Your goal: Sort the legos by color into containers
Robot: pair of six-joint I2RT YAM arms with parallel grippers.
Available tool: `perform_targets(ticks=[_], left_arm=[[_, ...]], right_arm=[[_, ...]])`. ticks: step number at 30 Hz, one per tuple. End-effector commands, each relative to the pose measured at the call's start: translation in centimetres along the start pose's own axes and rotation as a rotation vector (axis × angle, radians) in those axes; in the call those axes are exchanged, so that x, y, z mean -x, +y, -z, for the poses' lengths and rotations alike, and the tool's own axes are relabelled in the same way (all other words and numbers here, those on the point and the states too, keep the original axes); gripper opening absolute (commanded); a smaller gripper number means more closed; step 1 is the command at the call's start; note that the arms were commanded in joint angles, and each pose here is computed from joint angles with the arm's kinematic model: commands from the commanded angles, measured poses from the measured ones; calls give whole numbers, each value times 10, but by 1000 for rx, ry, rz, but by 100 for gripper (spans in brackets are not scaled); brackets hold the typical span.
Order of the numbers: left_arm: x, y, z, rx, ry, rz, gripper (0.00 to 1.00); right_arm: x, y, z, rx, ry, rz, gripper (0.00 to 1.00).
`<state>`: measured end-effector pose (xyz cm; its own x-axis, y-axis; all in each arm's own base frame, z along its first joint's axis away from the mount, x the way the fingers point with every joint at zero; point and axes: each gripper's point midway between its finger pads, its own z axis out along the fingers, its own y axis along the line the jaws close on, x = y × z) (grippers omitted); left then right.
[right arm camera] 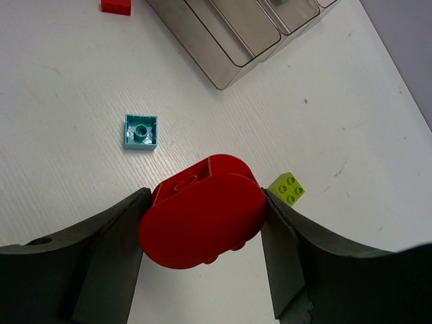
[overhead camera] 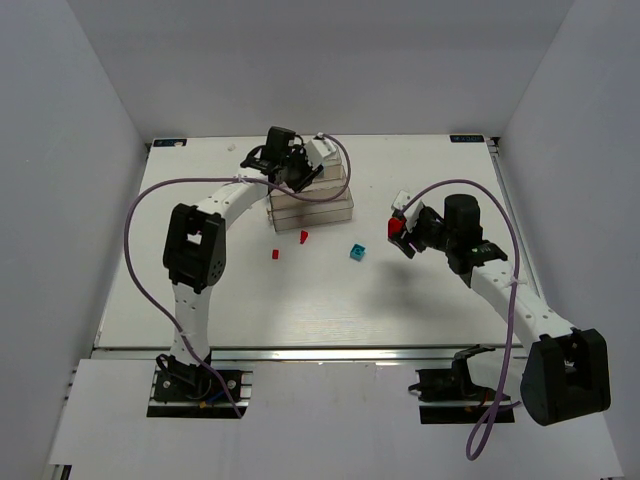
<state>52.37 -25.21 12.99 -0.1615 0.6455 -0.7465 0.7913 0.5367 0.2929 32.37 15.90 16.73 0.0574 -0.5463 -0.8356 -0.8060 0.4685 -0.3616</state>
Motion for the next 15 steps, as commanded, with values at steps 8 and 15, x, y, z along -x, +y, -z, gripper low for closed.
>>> perform_targets(ticks=[8,15], left_arm=[[-1,25,-10,121,-21,-124,0],[-10,31,-9,177,3,-81,65]], right_arm=[[8,1,2,5,-44,6,0],[6,9,4,37,-38,9,0]])
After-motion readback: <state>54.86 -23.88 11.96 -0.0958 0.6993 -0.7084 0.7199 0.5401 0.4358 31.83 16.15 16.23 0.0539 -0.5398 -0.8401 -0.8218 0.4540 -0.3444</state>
